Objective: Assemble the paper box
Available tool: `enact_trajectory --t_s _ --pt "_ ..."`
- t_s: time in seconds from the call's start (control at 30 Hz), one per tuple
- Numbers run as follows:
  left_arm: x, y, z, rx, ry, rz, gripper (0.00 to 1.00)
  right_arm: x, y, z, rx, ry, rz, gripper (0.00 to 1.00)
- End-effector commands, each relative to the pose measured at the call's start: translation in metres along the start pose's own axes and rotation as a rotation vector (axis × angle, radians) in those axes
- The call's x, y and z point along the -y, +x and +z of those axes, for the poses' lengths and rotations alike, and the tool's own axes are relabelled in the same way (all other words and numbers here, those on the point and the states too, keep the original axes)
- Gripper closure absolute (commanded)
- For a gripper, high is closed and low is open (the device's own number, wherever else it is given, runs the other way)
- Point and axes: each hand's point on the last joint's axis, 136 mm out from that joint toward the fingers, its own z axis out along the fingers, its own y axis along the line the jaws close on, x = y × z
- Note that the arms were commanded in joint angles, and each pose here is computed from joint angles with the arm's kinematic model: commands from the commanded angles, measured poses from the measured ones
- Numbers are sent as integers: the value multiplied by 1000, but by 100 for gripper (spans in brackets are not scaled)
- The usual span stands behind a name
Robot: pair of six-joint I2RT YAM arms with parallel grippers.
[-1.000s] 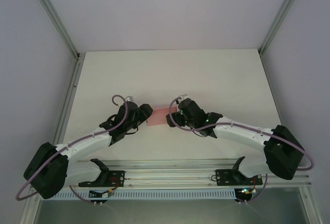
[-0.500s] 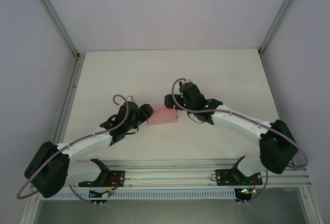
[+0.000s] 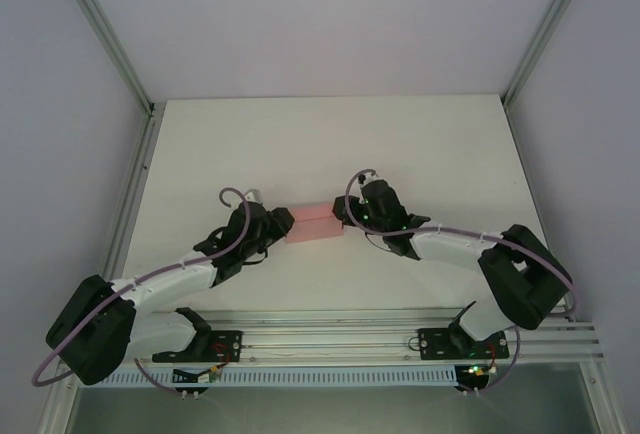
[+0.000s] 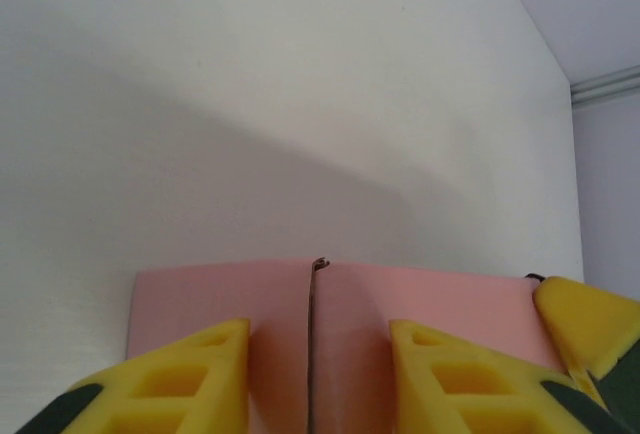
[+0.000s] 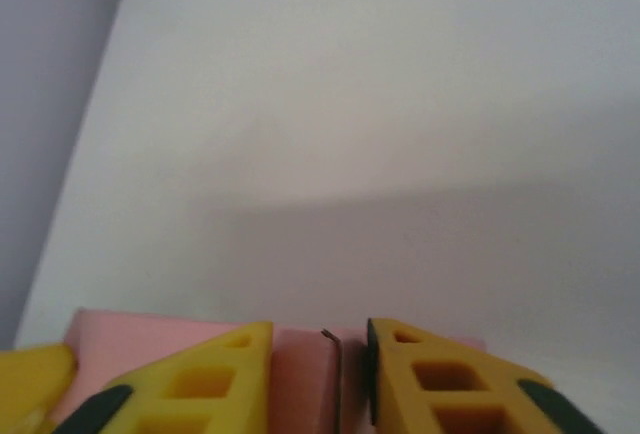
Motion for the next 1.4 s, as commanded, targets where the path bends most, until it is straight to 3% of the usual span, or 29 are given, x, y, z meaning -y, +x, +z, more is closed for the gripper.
enact_trajectory --t_s 0.0,0.23,0.57,0.73,0.8,0.9,0.97,1.1,1.17,1.23,1.37 --pt "-71 35 -3 -106 -229 23 72 61 75 6 -203 148 39 78" --pt "-86 41 -5 -103 -253 13 100 59 76 -1 -162 90 35 91" --pt "-82 45 2 -134 -240 24 100 57 77 3 -157 66 20 100" --pt "-77 45 1 -141 -225 32 100 47 68 -4 -83 72 -89 100" --pt "-72 42 0 -139 -217 43 97 34 62 -7 -79 44 -144 92" --pt "-65 36 0 -135 -223 81 87 3 41 -10 -87 -3 -245 70" --pt "-58 32 0 -135 -222 121 83 -7 18 -14 -83 61 -297 57" --pt "-43 25 3 -129 -187 163 77 -24 -17 -21 -78 107 -417 44" --pt "-35 22 4 -130 -180 183 76 -37 -25 -26 -105 38 -515 27" --pt "-31 19 4 -132 -179 205 72 -50 -23 -33 -170 -90 -646 0" --pt "-15 13 4 -134 -148 240 60 -63 8 -49 -350 -324 -920 0"
